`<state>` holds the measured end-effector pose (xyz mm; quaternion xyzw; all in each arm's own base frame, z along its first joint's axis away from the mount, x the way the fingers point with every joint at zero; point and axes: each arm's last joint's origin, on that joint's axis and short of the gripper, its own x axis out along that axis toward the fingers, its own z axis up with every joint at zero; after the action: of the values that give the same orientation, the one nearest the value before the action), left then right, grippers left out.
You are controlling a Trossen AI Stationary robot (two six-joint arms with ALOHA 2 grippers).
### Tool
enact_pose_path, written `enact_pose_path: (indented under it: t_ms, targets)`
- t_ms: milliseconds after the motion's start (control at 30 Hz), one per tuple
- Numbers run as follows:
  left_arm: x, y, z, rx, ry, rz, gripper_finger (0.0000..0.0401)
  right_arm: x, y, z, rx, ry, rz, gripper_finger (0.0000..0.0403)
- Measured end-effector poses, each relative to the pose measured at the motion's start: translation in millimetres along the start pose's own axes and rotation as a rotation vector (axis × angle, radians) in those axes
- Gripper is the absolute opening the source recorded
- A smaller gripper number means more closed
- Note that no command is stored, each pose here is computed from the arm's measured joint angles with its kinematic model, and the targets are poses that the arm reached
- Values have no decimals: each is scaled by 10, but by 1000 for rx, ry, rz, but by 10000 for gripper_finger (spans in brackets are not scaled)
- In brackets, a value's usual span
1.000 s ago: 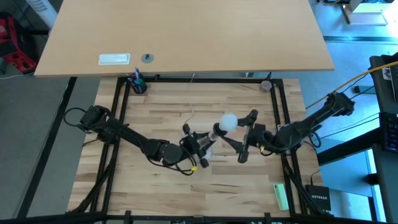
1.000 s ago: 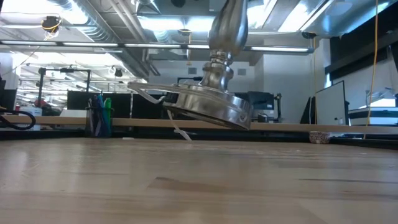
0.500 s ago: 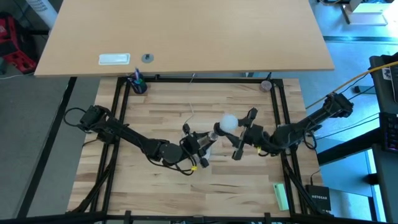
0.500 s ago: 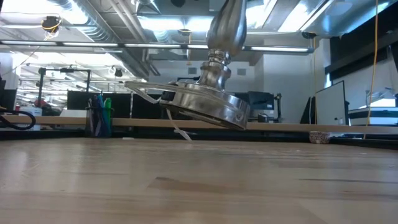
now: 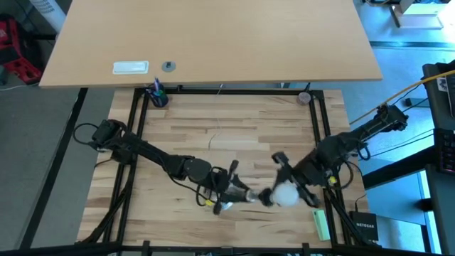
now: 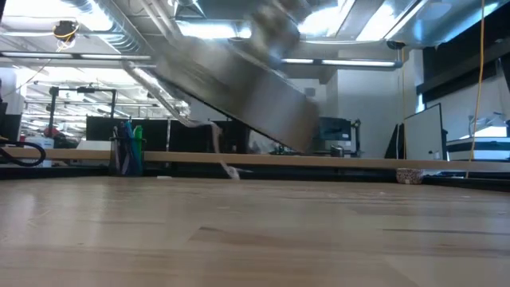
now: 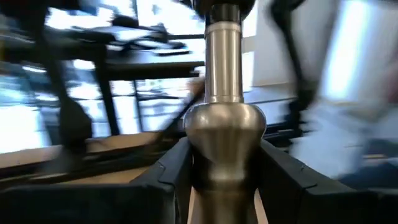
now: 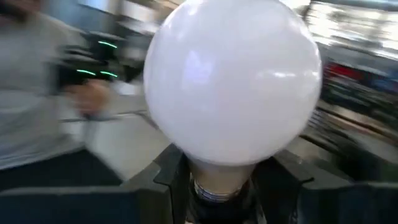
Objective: Screw lightbulb
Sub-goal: Remove the light bulb from the lamp
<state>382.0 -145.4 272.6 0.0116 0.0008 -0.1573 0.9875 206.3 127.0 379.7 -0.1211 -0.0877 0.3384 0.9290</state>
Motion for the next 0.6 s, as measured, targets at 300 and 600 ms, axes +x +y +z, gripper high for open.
enact_pose_path:
  t_ms: [300, 600]
  targets:
    - [1, 51, -24, -90, 16, -171, 125, 95, 14, -91, -2, 1, 108, 141]
    - [-52, 36, 51, 65, 28, 164, 124, -223, -71, 14, 97, 152, -286, 141]
